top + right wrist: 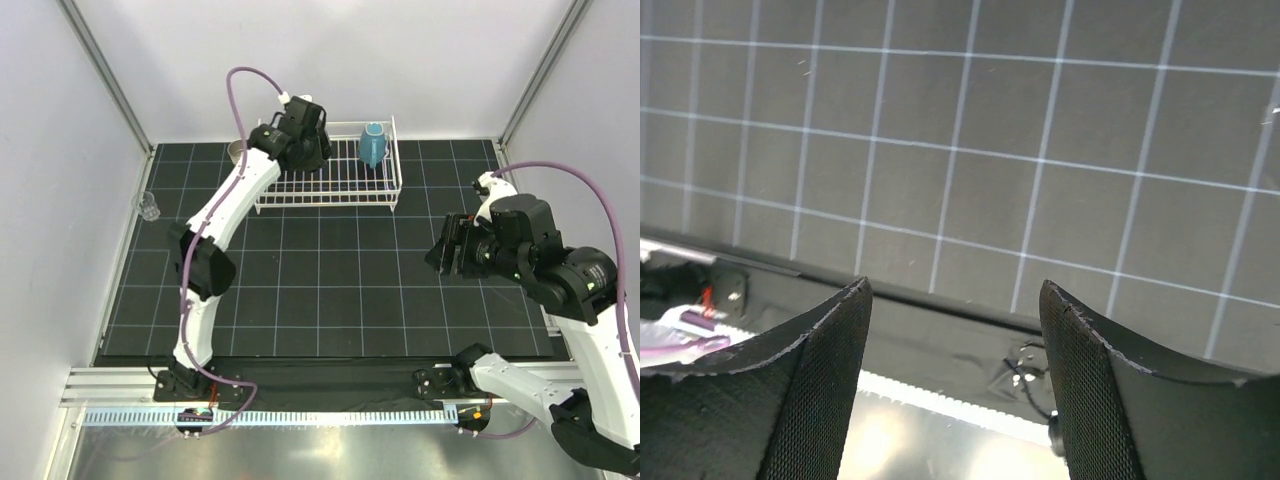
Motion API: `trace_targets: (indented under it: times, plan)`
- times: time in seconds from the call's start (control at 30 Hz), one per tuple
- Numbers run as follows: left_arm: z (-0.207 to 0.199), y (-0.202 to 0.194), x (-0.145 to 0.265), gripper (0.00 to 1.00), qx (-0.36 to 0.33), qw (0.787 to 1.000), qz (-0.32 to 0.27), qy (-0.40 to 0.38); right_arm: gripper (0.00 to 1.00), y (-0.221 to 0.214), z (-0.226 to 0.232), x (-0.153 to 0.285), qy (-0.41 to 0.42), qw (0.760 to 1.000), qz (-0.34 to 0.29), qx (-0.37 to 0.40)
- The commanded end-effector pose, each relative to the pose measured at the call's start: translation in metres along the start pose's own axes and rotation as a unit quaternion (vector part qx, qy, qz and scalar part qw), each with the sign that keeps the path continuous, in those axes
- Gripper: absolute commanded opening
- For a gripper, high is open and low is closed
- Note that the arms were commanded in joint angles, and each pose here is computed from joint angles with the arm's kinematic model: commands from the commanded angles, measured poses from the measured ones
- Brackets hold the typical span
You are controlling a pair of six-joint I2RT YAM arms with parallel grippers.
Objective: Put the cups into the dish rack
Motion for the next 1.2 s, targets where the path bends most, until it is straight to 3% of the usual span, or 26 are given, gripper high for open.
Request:
trace_targets:
  times: [0.0, 0.6, 1.17]
  plan:
    - [-0.030, 0.043, 0.006, 0.00, -0.005, 0.993, -0.094, -0.064, 0.69, -0.008, -0.017, 0.011, -0.062, 0.997, 0.028, 0.023]
    - [-0.018, 0.025, -0.112, 0.00, -0.074, 0.988, -0.135, 0.009, 0.69, -0.020, -0.028, 0.005, -0.096, 0.991, 0.075, 0.055]
    - [-0.008, 0.029, -0.161, 0.02, -0.086, 0.980, -0.179, 0.031, 0.69, -0.010, -0.032, -0.013, -0.122, 0.985, 0.089, 0.084]
Point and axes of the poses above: each gripper's point midway between its finger pads, its own x axis back along the fingers, its own z axis along the line the jaws close on, y = z × x, the point moved 6 cm from there along x, back along the fingers, and after that the axes turned 2 degrees about x, right-handed, at the moved point
